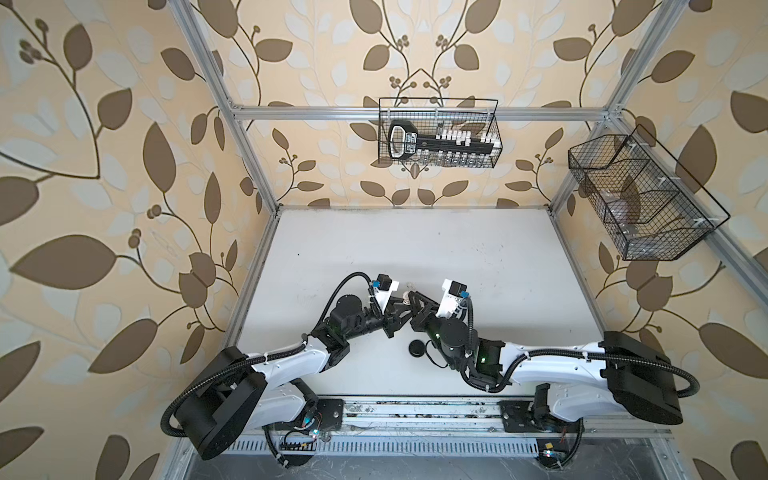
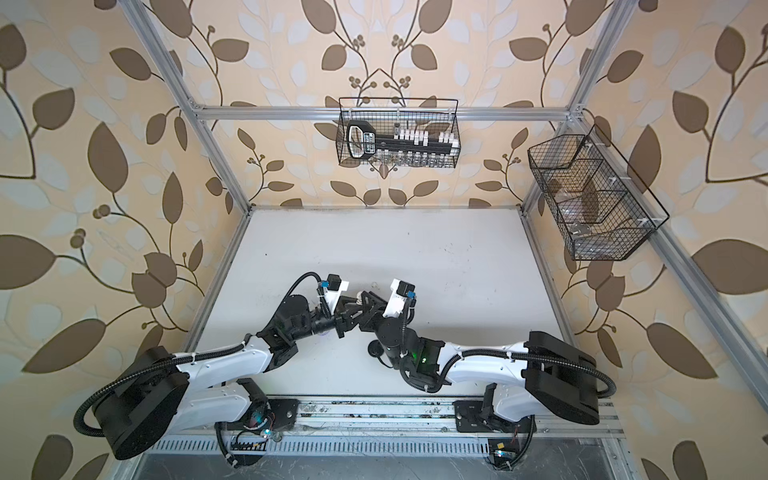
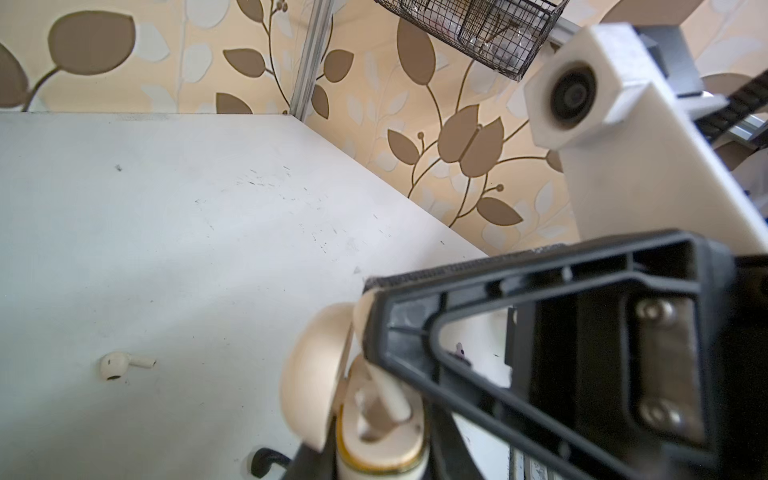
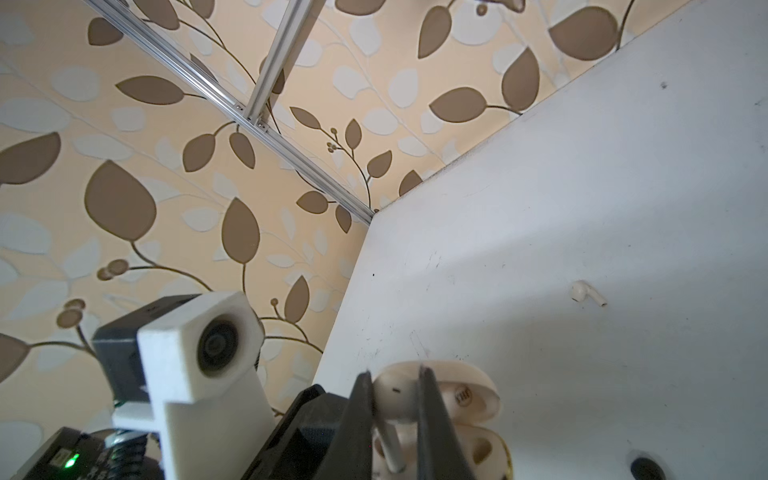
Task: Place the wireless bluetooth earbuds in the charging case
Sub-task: 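Lower the earbud stem-first into a slot of the open case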
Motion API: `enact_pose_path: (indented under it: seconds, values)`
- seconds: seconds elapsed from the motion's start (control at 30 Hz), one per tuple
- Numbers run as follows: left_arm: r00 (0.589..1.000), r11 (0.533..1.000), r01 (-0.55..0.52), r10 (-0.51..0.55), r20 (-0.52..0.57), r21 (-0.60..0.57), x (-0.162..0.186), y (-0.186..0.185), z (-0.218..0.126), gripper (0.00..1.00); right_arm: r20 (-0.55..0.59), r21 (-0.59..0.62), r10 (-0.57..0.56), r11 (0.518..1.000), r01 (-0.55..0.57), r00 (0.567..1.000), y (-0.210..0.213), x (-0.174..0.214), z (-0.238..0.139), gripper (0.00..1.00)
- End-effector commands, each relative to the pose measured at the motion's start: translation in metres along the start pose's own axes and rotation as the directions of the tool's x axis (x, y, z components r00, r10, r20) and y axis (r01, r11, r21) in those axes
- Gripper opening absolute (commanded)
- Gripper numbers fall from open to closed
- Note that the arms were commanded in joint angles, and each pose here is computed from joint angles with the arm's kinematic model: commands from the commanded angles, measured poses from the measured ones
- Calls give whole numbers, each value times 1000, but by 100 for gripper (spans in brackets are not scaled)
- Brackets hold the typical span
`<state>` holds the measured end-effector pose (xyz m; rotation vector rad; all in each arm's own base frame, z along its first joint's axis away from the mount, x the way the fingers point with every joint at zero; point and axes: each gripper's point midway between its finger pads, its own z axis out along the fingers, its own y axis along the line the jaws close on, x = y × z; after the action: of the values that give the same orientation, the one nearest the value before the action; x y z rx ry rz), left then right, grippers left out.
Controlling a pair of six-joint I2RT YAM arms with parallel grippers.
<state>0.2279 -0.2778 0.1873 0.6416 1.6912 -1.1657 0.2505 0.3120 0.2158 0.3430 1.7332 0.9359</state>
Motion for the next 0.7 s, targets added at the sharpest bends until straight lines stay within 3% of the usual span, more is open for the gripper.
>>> enact_pose_path:
  seconds: [0.0,0.43,0.67]
  values:
    - [992,995,-67,58,113,74,-37,-25,-3,0,3,4,13,1000,-13,1000,-6,7,-2,5]
    - [995,998,-24,18,103,62,-43,-24,-2,0,18,-17,38,999,-38,999,-8,10,-9,3]
    - [993,999,-1,-5,115,47,-46,-22,-2,0,39,-6,46,999,-46,998,-12,10,-18,7]
